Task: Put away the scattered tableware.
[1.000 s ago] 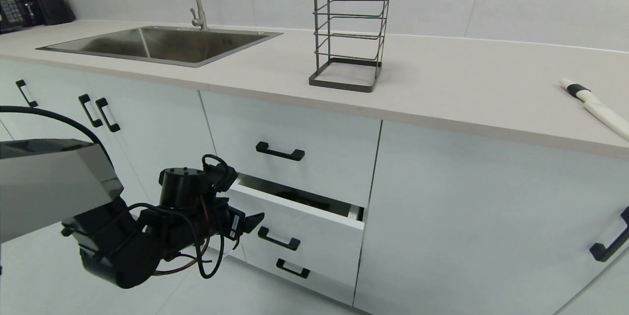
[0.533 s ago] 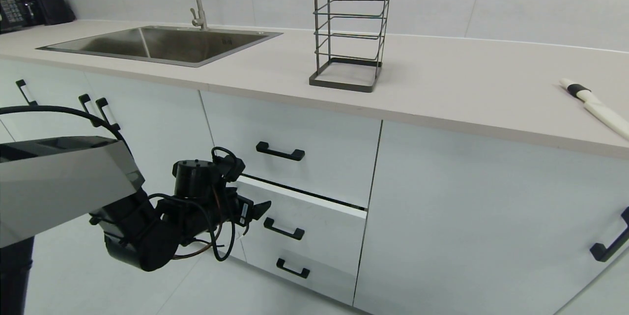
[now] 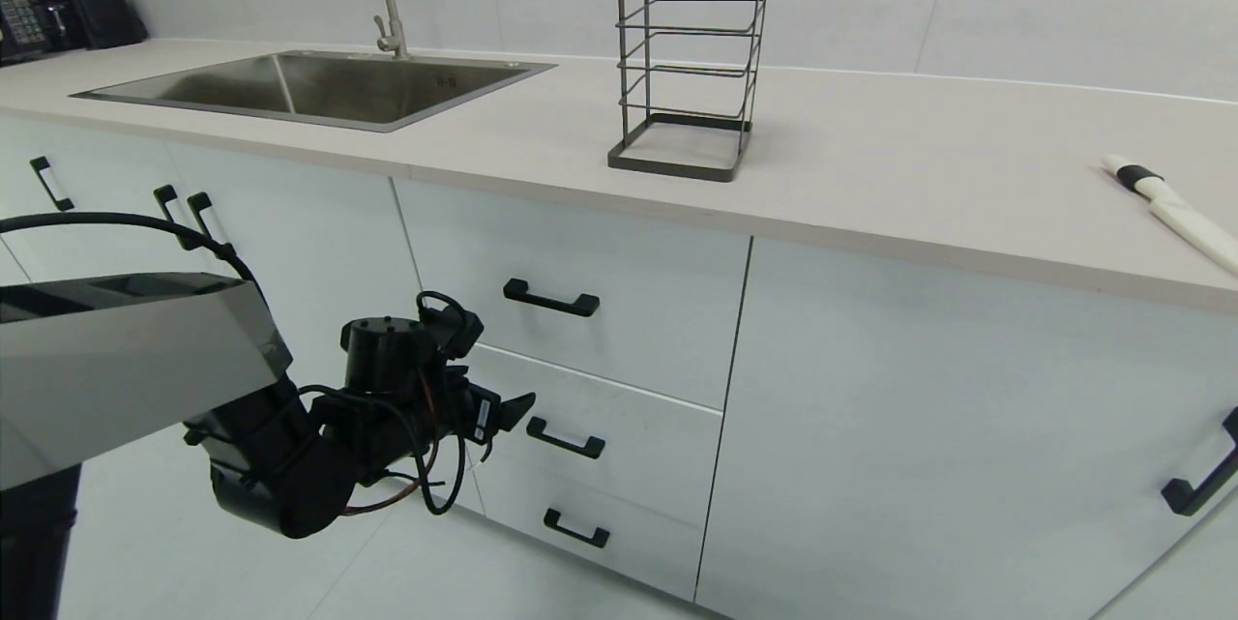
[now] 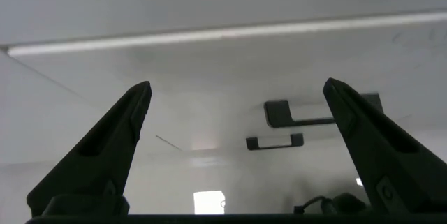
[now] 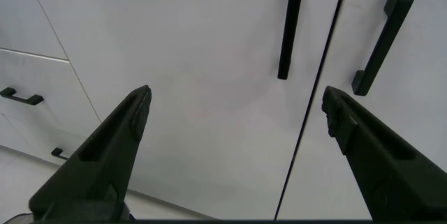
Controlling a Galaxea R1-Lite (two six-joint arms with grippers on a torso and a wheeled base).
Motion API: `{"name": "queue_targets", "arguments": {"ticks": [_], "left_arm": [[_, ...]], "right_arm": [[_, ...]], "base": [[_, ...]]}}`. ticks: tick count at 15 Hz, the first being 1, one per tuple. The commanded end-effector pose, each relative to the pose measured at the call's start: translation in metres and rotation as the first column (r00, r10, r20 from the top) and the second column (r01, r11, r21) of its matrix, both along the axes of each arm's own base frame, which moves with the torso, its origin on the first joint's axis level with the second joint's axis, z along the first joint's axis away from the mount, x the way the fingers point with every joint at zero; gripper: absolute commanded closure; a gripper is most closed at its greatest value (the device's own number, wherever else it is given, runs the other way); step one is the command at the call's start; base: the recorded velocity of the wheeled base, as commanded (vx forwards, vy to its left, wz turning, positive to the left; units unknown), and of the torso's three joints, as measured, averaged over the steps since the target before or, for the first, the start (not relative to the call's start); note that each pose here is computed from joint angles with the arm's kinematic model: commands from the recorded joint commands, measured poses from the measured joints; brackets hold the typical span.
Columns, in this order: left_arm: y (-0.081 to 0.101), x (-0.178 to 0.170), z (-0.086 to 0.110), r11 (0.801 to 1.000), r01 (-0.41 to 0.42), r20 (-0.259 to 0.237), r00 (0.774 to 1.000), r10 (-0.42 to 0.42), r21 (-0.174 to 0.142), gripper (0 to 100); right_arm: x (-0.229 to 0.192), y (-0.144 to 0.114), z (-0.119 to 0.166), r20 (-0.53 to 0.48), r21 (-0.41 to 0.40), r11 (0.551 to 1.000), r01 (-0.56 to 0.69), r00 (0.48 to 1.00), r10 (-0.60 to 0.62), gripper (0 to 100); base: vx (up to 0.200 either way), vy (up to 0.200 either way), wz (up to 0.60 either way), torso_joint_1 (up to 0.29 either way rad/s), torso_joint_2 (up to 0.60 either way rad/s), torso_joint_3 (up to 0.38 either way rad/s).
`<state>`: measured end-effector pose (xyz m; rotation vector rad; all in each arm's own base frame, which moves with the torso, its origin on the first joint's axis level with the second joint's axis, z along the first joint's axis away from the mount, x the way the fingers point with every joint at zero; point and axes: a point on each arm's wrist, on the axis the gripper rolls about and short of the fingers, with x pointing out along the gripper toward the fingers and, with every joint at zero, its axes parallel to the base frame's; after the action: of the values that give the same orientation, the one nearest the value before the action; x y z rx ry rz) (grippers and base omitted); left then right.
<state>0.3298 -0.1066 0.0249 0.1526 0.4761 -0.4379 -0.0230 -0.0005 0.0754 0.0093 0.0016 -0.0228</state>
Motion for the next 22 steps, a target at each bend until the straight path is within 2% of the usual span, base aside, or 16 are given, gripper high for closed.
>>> {"name": "queue_targets", "arguments": {"ticks": [1,3,7,11,14,17,20,22], "left_arm": [[0.002,-0.007,0.007,1.0,-0.002,0.008,1.0,0.002,-0.001,0],[0.008,-0.014,0.012,1.0,-0.011,0.007,1.0,0.011,-0.001,0],[0.02,-0.055,0.031,1.0,-0.011,0.0,1.0,0.011,0.002,0],[0.033,-0.096,0.055,1.0,-0.009,0.038,0.999,0.01,-0.01,0],[0.052,-0.133,0.078,0.999,-0.042,0.115,0.992,0.046,-0.035,0],[0.067,-0.186,0.106,0.996,-0.035,0.278,0.959,0.058,-0.085,0],[0.077,-0.215,0.112,0.993,-0.054,0.337,0.937,0.088,-0.108,0],[0.083,-0.23,0.112,0.986,-0.07,0.357,0.926,0.121,-0.151,0]], "right_arm": [[0.0,0.0,0.0,-0.001,0.0,1.0,0.0,1.0,0.0,0],[0.0,0.0,0.0,-0.001,0.0,1.0,0.0,1.0,0.0,0],[0.0,0.0,0.0,-0.001,0.0,1.0,-0.001,1.0,0.001,0],[0.0,0.0,0.0,-0.001,0.0,1.0,0.0,1.0,0.0,0],[0.0,0.0,0.0,-0.001,0.0,1.0,0.0,1.0,0.0,0],[0.0,0.0,0.0,-0.001,0.0,1.0,-0.001,1.0,0.001,0],[0.0,0.0,0.0,-0.001,0.0,1.0,0.0,1.0,0.0,0],[0.0,0.0,0.0,-0.001,0.0,1.0,0.0,1.0,0.0,0]], "base": [[0.0,0.0,0.0,0.0,0.0,0.0],[0.0,0.0,0.0,0.0,0.0,0.0],[0.0,0.0,0.0,0.0,0.0,0.0],[0.0,0.0,0.0,0.0,0.0,0.0],[0.0,0.0,0.0,0.0,0.0,0.0],[0.0,0.0,0.0,0.0,0.0,0.0],[0.0,0.0,0.0,0.0,0.0,0.0],[0.0,0.0,0.0,0.0,0.0,0.0]]}}
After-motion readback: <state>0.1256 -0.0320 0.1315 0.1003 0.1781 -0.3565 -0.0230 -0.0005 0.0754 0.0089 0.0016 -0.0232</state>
